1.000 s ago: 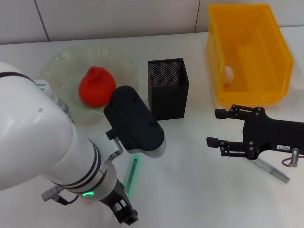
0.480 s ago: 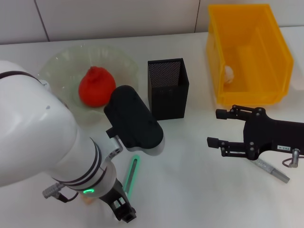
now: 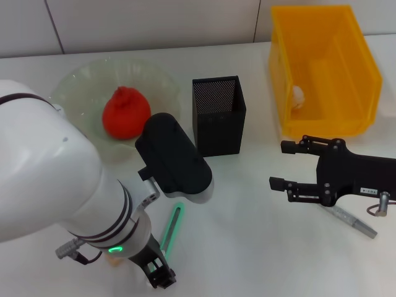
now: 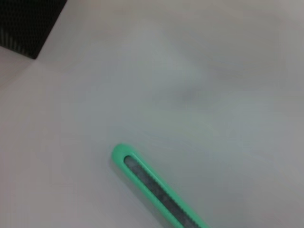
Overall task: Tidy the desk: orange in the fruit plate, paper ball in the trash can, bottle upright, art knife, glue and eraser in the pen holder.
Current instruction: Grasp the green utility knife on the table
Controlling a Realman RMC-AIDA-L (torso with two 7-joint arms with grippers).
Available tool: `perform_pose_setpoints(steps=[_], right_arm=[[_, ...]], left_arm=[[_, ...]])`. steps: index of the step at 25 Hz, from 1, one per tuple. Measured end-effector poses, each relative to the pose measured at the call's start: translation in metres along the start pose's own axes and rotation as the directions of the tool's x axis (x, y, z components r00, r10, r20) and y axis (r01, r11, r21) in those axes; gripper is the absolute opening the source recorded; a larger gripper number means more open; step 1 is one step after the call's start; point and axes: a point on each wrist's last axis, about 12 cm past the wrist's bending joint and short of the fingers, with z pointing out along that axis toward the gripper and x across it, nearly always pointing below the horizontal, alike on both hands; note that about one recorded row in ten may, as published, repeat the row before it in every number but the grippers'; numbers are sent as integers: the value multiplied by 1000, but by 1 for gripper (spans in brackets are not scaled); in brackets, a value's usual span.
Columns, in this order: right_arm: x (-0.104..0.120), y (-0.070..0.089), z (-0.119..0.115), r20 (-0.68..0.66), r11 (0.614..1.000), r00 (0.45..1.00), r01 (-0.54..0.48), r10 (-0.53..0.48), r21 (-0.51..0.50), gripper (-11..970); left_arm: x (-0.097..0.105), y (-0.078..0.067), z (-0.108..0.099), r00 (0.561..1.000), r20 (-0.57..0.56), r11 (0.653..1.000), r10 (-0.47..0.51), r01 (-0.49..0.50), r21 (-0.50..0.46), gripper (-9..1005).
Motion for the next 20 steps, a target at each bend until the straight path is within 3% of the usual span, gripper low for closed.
perform_pose_setpoints(steps=[20], right_arm=[[-3, -4, 4, -2, 1000, 1000, 9, -9, 5, 768]], left_arm=[[-3, 9, 2, 1000, -24, 1000, -2, 1, -23, 362]])
